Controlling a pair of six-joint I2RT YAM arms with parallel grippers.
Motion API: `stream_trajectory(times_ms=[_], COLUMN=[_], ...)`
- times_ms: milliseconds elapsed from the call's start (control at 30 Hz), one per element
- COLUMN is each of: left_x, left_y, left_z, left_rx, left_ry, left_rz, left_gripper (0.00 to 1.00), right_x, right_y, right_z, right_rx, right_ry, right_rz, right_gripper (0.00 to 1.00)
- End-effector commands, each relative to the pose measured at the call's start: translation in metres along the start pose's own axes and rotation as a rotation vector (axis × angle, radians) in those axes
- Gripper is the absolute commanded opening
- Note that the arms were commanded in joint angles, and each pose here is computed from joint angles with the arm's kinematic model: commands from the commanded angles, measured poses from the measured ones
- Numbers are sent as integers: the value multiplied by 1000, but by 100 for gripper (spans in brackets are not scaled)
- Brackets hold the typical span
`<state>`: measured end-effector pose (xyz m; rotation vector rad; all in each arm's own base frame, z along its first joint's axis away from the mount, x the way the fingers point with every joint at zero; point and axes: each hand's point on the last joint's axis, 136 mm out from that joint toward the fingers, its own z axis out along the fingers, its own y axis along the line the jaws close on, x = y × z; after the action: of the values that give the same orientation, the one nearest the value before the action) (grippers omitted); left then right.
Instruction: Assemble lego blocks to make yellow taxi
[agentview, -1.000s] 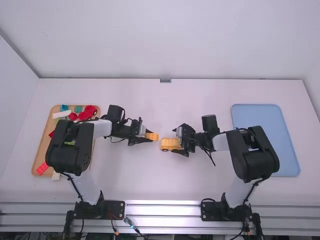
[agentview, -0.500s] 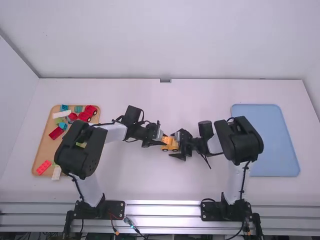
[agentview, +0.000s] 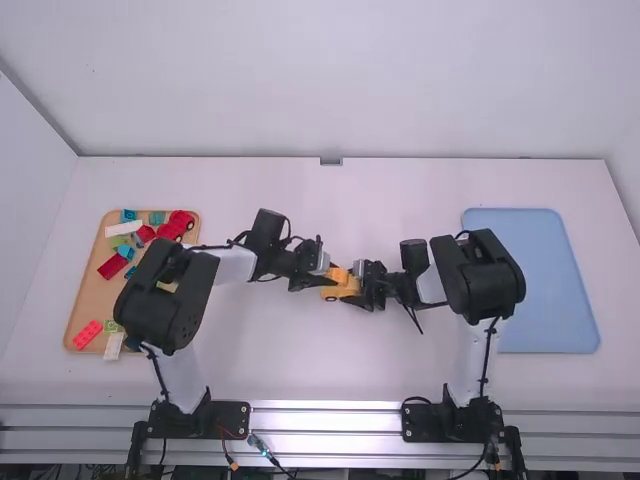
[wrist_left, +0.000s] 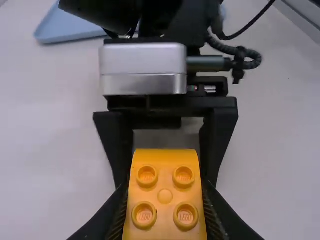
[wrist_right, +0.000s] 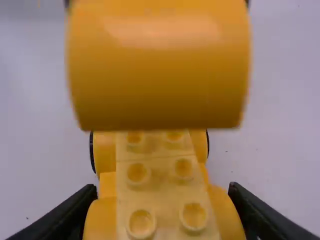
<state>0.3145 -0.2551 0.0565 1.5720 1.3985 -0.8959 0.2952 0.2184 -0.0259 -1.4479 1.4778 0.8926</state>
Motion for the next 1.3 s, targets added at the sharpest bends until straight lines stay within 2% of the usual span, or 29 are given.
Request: stream_trajectory(times_ms=[0,33,167,267,567,667,933,1133,1267], left_x=[11,9,6,12,15,28,29,-7,-11], left_y=[-8,-9,-9,-9,-14,-6,-1,-5,-3], left_z=[9,10,12,17,23,23,23,20,16], left_rx=[41,53,57,44,51,-1,-22,40,19], left_ry=[-23,-47,-59,-15,20,94,102,-51,-24], left_rz=[-135,-130,-113,-114,-118,-175,-164,-93,-93], left_gripper=[2,2,2,2,2,2,2,2,2], right_x=[1,2,1,1,1,1,1,2,5], right_y=[2,2,2,1,2,2,3,2,0], right_z=[3,4,3,3,5,5,5,5,5], right_rx=[-18,-16,-15,-14,-19,-18,-18,-13,-5], right_ry=[-11,-5,-8,-9,-6,-6,-6,1,15], right_rz=[16,15,21,28,27,28,28,28,31], right_gripper=[59,54,49,49,49,49,49,49,49])
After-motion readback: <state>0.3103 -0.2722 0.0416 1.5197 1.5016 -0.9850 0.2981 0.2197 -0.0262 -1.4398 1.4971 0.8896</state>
